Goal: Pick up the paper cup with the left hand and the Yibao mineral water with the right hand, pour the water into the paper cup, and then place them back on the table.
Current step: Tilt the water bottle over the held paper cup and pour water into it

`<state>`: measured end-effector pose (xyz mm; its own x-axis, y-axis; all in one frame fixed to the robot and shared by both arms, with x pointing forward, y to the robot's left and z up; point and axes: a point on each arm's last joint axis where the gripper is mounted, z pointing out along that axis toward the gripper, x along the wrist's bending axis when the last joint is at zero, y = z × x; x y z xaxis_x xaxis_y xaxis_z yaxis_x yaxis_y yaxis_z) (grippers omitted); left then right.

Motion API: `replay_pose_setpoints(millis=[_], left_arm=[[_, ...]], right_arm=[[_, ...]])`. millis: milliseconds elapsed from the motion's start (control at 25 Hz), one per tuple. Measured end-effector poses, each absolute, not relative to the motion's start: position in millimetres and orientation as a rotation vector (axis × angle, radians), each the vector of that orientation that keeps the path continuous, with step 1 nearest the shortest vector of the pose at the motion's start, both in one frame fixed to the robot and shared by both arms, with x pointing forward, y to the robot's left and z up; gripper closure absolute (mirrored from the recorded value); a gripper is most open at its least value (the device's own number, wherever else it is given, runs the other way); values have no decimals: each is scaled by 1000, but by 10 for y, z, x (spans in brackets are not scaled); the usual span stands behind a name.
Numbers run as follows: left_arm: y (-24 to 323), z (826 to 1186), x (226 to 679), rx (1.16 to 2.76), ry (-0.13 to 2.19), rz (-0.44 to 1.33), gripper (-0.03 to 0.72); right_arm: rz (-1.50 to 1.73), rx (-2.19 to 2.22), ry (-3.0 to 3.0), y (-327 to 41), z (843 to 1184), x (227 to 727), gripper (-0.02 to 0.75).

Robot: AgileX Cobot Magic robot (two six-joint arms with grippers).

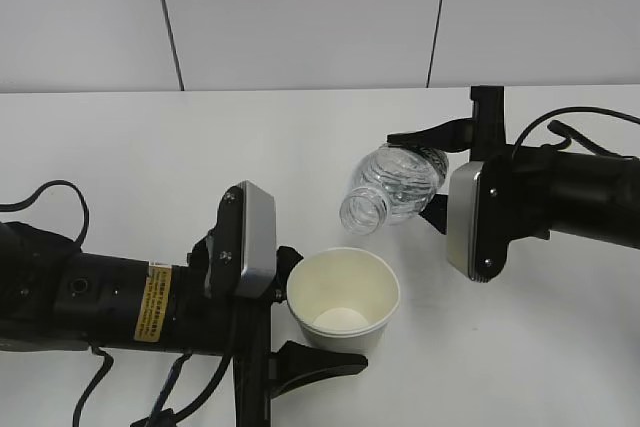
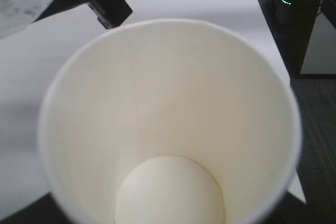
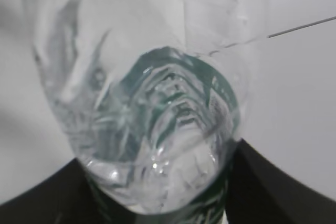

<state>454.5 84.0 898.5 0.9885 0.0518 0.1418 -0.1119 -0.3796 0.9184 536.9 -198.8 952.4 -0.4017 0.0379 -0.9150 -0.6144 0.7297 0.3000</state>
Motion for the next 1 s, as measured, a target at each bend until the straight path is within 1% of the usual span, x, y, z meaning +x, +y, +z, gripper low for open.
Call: replay_pose_setpoints(millis=[280,1000], left_arm=[[826,9023,4539,1908,-43,166,255],[824,9032,4547,1898,-30,170,255]], right_arm=[[713,-528,1851,-1973,9599,5434,325],[672,-617,1822,-1948,9685,5514,325]])
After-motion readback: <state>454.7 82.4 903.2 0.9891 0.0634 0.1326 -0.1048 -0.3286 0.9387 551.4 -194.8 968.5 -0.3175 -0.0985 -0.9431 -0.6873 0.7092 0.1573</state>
